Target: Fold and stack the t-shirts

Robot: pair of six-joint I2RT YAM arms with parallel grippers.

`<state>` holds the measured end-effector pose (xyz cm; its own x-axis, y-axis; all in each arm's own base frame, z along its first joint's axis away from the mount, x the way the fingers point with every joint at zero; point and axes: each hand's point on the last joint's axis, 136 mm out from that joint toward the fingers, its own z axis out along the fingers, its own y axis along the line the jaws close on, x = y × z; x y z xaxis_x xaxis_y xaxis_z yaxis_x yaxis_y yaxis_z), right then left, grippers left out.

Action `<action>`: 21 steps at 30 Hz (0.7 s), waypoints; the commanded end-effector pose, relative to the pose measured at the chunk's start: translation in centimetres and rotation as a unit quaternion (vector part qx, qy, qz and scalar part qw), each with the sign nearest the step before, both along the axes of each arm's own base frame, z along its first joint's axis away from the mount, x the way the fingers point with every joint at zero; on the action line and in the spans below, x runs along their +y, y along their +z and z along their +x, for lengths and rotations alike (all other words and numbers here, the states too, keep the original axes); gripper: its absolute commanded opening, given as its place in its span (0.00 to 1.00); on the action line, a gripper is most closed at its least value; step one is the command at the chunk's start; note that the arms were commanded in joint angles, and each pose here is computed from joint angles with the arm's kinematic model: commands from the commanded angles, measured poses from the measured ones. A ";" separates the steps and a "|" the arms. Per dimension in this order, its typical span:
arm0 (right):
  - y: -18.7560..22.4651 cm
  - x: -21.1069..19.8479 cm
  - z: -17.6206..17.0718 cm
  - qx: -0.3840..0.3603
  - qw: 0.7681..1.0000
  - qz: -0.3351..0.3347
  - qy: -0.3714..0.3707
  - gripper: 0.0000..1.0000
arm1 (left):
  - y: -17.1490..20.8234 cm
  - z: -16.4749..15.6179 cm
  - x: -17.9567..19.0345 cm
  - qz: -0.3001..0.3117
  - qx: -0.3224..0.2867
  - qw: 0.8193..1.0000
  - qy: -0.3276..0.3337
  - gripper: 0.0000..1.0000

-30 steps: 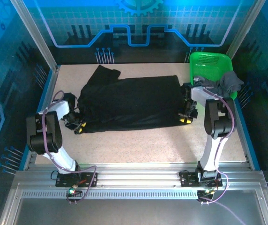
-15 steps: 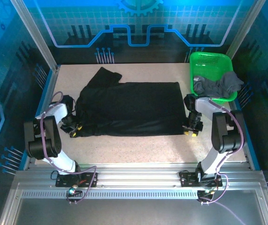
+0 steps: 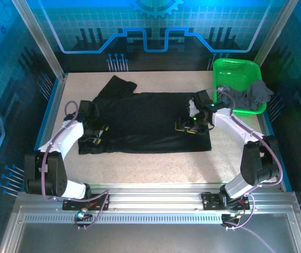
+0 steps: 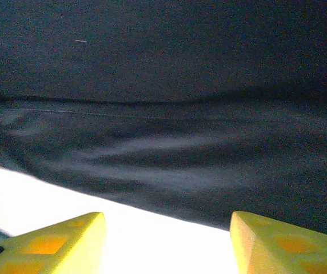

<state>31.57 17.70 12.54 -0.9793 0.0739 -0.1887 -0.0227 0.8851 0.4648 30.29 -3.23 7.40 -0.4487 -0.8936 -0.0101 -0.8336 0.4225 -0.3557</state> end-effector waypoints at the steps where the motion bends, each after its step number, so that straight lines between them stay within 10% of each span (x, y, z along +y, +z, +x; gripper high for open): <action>1: 2.4 4.0 1.0 -0.019 0.995 0.077 0.055 0.60 | -1.5 0.4 -2.5 -0.083 0.016 0.994 0.067 0.58; 10: 2.1 3.0 1.4 -0.018 0.997 0.060 0.039 0.59 | -3.6 -0.2 -3.7 -0.076 0.066 0.993 0.069 0.47; 21: 1.7 1.8 1.3 -0.011 0.998 0.053 0.018 0.57 | -1.6 4.0 -4.7 -0.014 0.041 0.999 -0.011 0.00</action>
